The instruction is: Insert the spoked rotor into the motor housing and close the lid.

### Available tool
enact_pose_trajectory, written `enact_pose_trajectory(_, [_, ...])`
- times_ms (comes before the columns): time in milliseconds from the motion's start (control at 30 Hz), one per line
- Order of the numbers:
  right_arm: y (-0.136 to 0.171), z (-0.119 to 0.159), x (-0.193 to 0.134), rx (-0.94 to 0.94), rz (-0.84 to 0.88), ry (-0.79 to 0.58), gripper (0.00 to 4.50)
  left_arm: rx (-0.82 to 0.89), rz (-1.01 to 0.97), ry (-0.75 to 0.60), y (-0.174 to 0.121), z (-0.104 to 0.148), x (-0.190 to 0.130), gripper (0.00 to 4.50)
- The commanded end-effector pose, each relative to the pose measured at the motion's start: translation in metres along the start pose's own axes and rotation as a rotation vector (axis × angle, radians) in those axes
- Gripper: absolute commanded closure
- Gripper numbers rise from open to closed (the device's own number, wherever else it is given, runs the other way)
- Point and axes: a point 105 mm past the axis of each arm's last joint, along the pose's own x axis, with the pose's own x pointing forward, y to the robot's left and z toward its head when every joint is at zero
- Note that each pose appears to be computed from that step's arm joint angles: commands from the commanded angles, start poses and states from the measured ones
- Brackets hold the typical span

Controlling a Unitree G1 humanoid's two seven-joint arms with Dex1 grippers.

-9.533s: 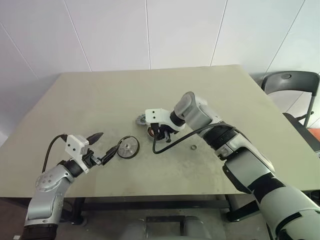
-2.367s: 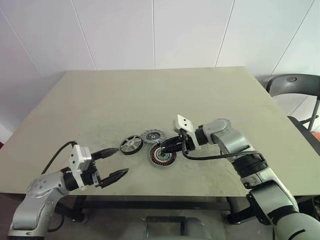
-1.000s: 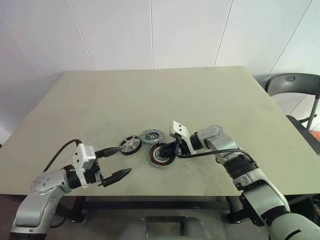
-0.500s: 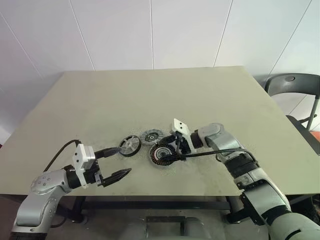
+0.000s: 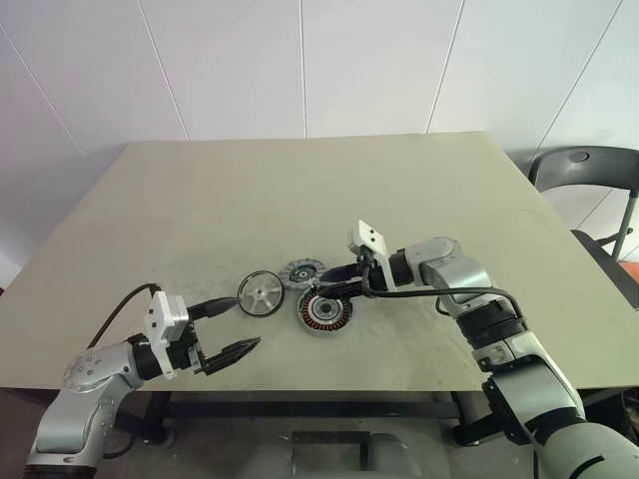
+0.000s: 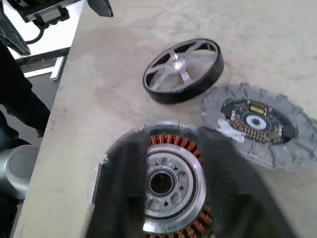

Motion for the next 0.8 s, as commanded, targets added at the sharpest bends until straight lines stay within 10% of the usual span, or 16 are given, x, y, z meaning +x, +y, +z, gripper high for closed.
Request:
enact_pose_trajectory(33, [-0.001, 0.001, 0.003, -0.035, -0.003, 0.007, 4.03, 0.023, 0.010, -0.011, 0.001, 0.004, -0.001, 0.00])
enact_pose_trajectory(433, [-0.001, -0.034, 0.011, -0.052, -0.001, 0.130, 4.46, 0.016, 0.026, 0.002, 0.001, 0.004, 0.000, 0.00])
enact_pose_trajectory(800, [-0.005, 0.002, -0.002, -0.070, -0.031, -0.010, 4.46, -0.104, 0.161, 0.032, 0.014, -0.003, 0.000, 0.00])
